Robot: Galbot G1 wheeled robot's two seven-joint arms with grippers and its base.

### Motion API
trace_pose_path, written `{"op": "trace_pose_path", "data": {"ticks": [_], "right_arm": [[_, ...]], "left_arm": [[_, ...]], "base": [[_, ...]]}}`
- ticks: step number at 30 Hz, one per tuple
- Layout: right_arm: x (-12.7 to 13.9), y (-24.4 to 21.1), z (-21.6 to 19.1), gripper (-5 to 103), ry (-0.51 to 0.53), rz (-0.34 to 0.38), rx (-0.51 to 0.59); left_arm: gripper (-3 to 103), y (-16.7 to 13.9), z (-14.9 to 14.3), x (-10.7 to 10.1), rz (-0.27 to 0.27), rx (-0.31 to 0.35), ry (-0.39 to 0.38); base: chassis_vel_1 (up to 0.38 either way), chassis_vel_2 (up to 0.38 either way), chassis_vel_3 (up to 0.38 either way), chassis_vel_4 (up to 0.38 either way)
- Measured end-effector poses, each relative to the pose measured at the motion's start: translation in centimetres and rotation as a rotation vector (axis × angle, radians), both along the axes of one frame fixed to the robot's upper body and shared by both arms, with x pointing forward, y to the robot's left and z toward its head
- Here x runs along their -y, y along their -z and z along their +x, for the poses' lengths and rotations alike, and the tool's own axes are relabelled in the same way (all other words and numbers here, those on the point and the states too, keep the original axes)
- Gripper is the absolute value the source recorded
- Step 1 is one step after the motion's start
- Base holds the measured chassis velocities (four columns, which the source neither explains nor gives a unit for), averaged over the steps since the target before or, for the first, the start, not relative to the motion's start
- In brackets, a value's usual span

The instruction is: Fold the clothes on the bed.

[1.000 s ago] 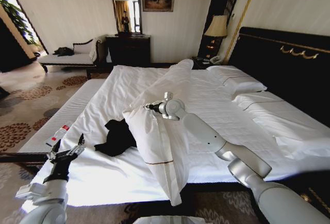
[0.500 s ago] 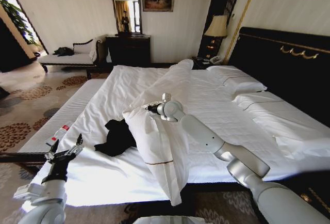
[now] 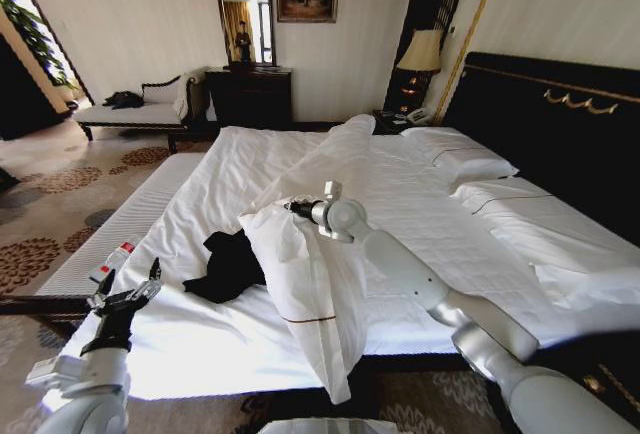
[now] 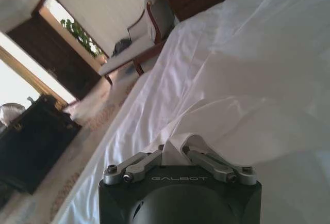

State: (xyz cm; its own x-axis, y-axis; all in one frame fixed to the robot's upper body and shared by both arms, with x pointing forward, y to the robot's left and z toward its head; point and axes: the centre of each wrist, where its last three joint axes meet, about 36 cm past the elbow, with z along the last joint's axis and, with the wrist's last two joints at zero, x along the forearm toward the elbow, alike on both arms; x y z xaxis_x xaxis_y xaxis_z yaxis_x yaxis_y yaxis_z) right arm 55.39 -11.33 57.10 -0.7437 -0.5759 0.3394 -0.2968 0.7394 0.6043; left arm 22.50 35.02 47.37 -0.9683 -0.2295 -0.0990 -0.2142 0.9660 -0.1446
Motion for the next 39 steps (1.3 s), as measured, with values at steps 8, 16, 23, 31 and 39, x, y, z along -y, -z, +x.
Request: {"op": "trace_pose_path", "data": {"ticks": [8,16,23,31,39], "right_arm": [[11.0,-2.1,-3.1,1,0.217,0.079,0.142],[18.3,-3.0,-8.5,1,0.4,0.15,0.247],[23.7,-3.4,-14.9,1,0.588,0.179,0.333],[27.9,-2.8,-20.8,1,0.794,0.155,0.367],[30.7,-1.6,-26.6,1,1.044,0.017,0.361]], "left_arm": [[100,0.1,0.2,0.6,-0.016,0.001,0.017],[100,0.2,0.5,1.4,-0.022,-0.001,0.039],[100,-0.1,0.6,1.9,-0.024,0.005,0.06],[100,-0.4,0.9,2.0,-0.024,0.018,0.071],[100,-1.2,2.0,2.0,-0.038,0.054,0.102]], "base": [[0.0,0.0,0.0,0.0],[0.0,0.0,0.0,0.0],[0.0,0.0,0.0,0.0],[0.0,0.0,0.0,0.0],[0.0,0.0,0.0,0.0]]}}
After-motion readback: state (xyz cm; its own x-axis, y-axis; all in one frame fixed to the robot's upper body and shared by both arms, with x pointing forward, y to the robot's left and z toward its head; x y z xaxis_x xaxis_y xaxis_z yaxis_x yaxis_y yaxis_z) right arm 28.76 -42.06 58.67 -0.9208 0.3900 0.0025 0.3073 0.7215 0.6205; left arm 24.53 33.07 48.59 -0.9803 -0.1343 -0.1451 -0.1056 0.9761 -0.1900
